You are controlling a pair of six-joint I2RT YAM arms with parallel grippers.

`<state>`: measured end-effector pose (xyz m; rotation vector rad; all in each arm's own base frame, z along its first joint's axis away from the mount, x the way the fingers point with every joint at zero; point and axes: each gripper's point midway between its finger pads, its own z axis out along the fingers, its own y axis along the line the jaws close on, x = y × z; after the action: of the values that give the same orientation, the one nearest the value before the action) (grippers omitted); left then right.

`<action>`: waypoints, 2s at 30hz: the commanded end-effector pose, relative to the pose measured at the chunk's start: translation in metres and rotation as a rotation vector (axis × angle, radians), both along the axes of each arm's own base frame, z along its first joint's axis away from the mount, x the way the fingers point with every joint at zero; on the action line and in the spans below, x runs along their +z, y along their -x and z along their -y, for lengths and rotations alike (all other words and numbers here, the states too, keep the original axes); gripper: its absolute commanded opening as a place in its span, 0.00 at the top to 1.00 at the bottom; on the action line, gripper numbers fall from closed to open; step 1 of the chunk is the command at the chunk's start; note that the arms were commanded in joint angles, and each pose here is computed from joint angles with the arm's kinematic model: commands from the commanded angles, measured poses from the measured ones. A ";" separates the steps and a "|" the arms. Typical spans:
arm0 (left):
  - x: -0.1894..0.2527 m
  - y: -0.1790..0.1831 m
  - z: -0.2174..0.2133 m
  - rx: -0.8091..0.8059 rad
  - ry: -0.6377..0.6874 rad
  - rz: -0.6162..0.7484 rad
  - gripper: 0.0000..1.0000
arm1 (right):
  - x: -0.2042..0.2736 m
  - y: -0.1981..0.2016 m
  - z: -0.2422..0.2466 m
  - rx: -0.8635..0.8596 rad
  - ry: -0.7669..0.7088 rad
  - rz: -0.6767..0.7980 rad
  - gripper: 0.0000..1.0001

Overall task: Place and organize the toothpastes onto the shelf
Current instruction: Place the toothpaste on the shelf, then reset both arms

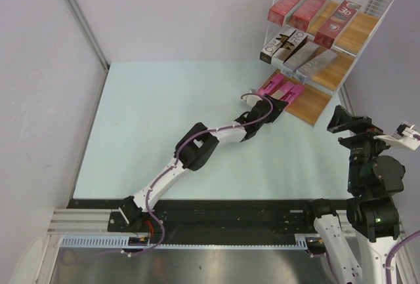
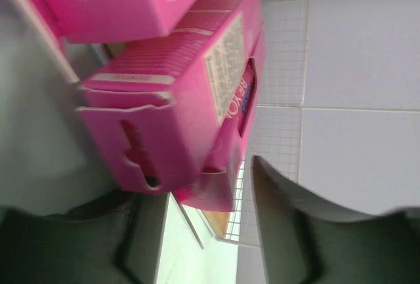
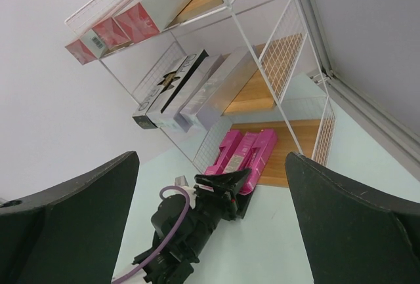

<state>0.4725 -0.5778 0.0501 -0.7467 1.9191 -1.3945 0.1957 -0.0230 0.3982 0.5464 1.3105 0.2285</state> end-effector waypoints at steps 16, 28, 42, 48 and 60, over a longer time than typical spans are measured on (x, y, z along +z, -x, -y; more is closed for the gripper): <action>0.016 0.035 -0.016 -0.081 -0.086 0.028 0.00 | 0.009 0.001 -0.005 0.030 -0.010 0.017 0.00; 0.064 0.058 -0.031 -0.153 -0.103 0.258 0.00 | 0.008 -0.002 -0.007 0.035 -0.003 0.008 0.00; 0.151 0.079 -0.103 -0.234 -0.310 0.600 0.00 | 0.000 -0.026 -0.034 0.170 -0.032 -0.040 0.00; 0.177 0.076 -0.147 -0.236 -0.561 0.678 0.00 | -0.019 -0.046 -0.051 0.245 -0.033 -0.129 0.01; 0.229 0.080 -0.277 -0.163 -0.857 0.655 0.00 | -0.078 -0.080 -0.087 0.335 0.013 -0.352 0.00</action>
<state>0.4001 -0.3507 0.2659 0.2248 1.7555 -0.7356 0.2719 0.0485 0.3255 0.4115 1.7130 0.4187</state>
